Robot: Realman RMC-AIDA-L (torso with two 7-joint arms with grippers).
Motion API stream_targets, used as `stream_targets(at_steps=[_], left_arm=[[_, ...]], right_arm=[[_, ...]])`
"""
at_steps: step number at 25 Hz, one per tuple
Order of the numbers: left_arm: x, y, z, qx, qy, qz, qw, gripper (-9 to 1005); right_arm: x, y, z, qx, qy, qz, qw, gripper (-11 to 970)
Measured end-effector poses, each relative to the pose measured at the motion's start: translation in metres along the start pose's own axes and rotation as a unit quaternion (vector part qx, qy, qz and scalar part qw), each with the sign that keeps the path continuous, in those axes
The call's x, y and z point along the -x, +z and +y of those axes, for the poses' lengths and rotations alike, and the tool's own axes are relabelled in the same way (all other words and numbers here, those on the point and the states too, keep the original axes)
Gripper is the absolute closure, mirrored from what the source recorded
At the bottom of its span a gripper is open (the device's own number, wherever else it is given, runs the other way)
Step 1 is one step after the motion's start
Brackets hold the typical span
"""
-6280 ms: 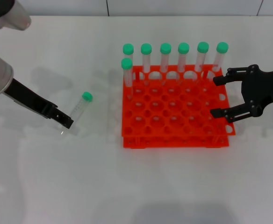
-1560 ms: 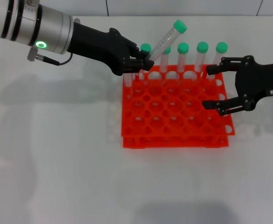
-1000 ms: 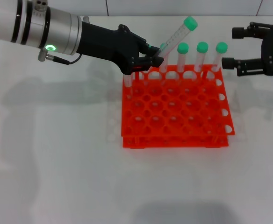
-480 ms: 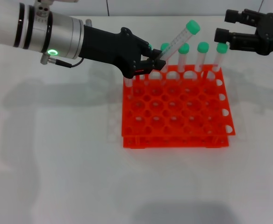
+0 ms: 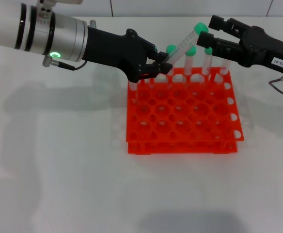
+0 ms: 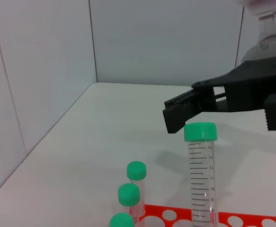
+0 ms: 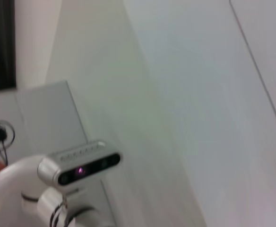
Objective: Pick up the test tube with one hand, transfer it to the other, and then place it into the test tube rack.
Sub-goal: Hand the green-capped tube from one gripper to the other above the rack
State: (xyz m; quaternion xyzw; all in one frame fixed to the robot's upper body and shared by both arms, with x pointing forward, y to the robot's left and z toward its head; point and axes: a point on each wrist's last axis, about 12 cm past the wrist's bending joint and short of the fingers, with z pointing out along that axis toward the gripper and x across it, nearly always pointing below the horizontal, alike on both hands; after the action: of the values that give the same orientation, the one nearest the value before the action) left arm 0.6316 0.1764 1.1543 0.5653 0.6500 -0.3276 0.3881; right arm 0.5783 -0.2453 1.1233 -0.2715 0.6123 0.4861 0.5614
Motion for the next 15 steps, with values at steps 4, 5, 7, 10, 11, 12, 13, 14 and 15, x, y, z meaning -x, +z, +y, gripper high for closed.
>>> stream_targets(at_steps=[4,5,7,10,11,12,13,14,15], left_arm=[[0.0,0.0,0.0,0.0,0.005,-0.001,1.0,798],[0.0,0.0,0.0,0.0,0.005,-0.001,1.0,798],[0.0,0.001,-0.001,-0.001,0.007,-0.001,1.0,798],[0.0,0.002,-0.001,-0.002,0.009,-0.002,1.0,798],[0.0,0.002,-0.001,-0.002,0.009,-0.002,1.0,798],[0.001,0.002,-0.001,-0.002,0.009,-0.002,1.0,798],[0.001,0.002,-0.001,-0.002,0.01,-0.002,1.0,797],[0.001,0.002,-0.001,-0.002,0.01,-0.003,1.0,797],[0.001,0.002,-0.001,-0.003,0.01,-0.003,1.0,797]], right_arm=[[-0.009,0.002,0.003,-0.011,0.002,-0.031,0.999,90],[-0.01,0.002,0.003,-0.013,0.002,-0.033,0.999,90],[-0.013,0.002,0.004,-0.016,0.003,-0.04,0.999,90],[-0.016,0.003,0.005,-0.021,0.001,-0.045,0.999,90],[-0.017,0.004,0.005,-0.022,0.001,-0.044,0.999,90],[-0.018,0.005,0.005,-0.022,0.001,-0.044,0.999,90],[-0.019,0.007,0.006,-0.022,0.002,-0.043,0.999,90],[-0.02,0.008,0.006,-0.021,0.002,-0.043,0.999,89],[-0.021,0.009,0.006,-0.02,0.002,-0.043,0.999,89]])
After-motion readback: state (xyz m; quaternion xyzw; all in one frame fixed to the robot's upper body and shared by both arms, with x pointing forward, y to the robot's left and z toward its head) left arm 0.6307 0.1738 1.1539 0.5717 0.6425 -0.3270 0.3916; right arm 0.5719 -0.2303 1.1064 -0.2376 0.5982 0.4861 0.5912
